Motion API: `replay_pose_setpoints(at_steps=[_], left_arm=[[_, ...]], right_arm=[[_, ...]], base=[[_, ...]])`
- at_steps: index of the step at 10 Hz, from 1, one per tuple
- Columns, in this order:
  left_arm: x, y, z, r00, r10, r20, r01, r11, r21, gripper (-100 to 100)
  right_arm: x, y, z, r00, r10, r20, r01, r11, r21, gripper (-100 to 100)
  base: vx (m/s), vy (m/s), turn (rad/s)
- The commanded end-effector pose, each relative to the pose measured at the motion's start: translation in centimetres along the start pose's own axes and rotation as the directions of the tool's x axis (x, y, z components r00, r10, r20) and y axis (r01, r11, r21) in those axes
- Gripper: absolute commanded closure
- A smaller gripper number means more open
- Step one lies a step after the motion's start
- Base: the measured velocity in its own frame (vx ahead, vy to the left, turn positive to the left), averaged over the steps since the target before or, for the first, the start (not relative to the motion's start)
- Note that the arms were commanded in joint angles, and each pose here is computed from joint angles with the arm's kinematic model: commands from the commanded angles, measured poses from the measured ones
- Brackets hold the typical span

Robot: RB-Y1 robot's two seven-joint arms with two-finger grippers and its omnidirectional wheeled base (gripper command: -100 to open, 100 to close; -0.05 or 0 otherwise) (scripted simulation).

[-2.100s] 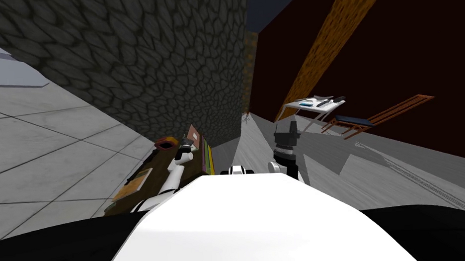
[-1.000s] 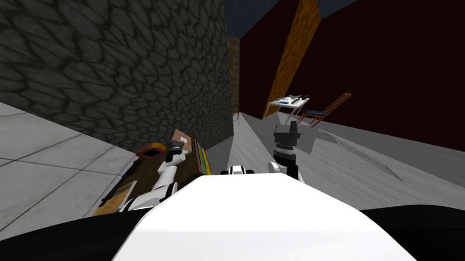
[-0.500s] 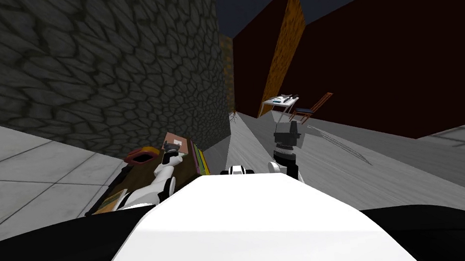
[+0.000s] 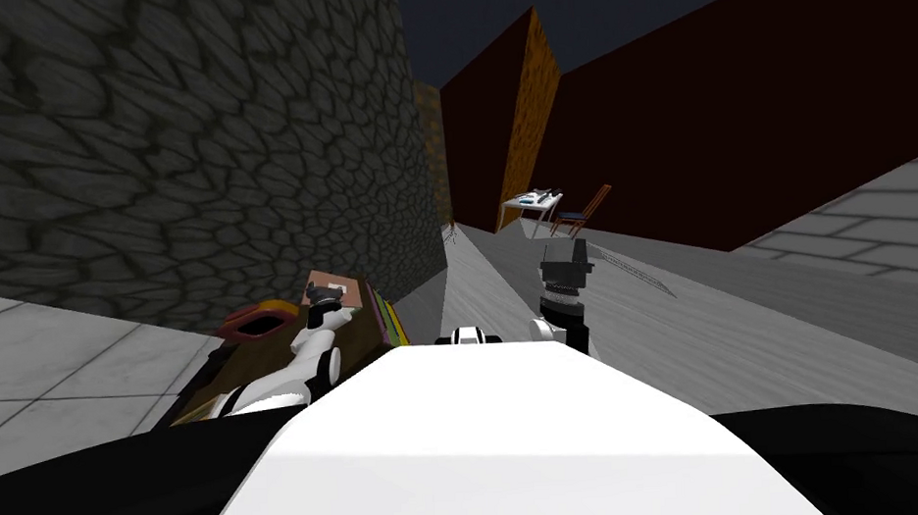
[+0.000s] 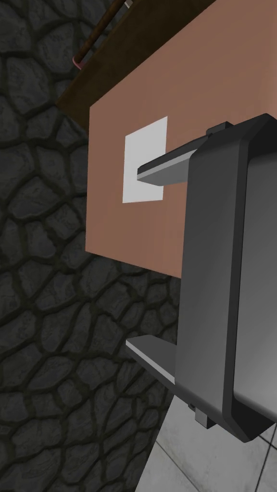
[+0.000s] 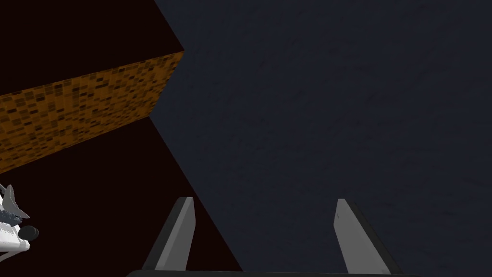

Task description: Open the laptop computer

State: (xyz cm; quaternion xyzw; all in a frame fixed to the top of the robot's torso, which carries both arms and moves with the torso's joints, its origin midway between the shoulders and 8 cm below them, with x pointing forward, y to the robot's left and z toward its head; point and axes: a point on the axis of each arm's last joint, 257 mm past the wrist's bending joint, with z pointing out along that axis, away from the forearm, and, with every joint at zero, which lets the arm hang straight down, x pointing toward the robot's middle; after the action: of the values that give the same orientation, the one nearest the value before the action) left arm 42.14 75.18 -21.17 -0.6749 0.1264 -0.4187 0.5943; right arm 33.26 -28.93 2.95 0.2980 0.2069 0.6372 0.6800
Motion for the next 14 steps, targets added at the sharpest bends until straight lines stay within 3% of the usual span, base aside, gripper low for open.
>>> replay_pose_setpoints(at_steps=[1,2,4,6,7,8,9,10,11,12,14], left_arm=[[-1.9,-3.5,1.1,0.9991,-0.02,0.039,0.017,0.9974,0.07,-100],[-0.7,-5.1,1.5,0.9996,-0.026,0.011,0.024,0.9944,0.102,-100],[0.5,-6.0,1.9,0.9994,-0.032,-0.012,0.033,0.992,0.122,-100],[-2.2,-3.7,1.1,0.9987,-0.025,0.045,0.021,0.997,0.074,-100],[-1.9,-3.9,1.2,0.9989,-0.026,0.039,0.023,0.9966,0.079,-100],[-3.7,-2.3,0.5,0.9968,-0.02,0.077,0.016,0.9988,0.046,-100],[-3.0,-3.0,0.8,0.9979,-0.022,0.061,0.019,0.998,0.06,-100],[-3.8,-2.3,0.5,0.9968,-0.02,0.078,0.016,0.9988,0.046,-100],[-3.4,-2.5,0.5,0.9973,-0.021,0.071,0.017,0.9985,0.051,-100],[-3.4,-2.5,0.5,0.9972,-0.021,0.072,0.017,0.9986,0.051,100],[-3.0,-2.3,0.7,0.9885,-0.129,0.079,0.124,0.9902,0.064,100]], right_arm=[[0.0,0.0,0.0,1.0,0.0,0.0,0.0,1.0,0.0,0],[0.0,0.0,0.0,1.0,0.0,0.0,0.0,1.0,0.0,0],[0.0,0.0,0.0,1.0,0.0,0.0,0.0,1.0,0.0,0],[0.0,0.0,0.0,1.0,0.0,0.0,0.0,1.0,0.0,0],[0.0,0.0,0.0,1.0,0.0,0.0,0.0,1.0,0.0,0],[0.0,0.0,0.0,1.0,0.0,0.0,0.0,1.0,0.0,0],[0.0,0.0,0.0,1.0,0.0,0.0,0.0,1.0,0.0,0],[0.0,0.0,0.0,1.0,0.0,0.0,0.0,1.0,0.0,0],[0.0,0.0,0.0,1.0,0.0,0.0,0.0,1.0,0.0,0],[0.0,0.0,0.0,1.0,0.0,0.0,0.0,1.0,0.0,0],[0.0,0.0,0.0,1.0,0.0,0.0,0.0,1.0,0.0,0]], base=[[-0.092,-0.023,-0.342],[-0.133,-0.028,-0.385],[-0.046,-0.012,-0.104],[0.008,0.003,0.021],[0.012,0.002,0.001],[0.009,0.002,-0.007],[0.0,0.0,0.0],[0.0,0.0,0.0],[0.0,0.0,0.0],[0.0,0.0,0.0],[-0.082,0.062,-0.028]])
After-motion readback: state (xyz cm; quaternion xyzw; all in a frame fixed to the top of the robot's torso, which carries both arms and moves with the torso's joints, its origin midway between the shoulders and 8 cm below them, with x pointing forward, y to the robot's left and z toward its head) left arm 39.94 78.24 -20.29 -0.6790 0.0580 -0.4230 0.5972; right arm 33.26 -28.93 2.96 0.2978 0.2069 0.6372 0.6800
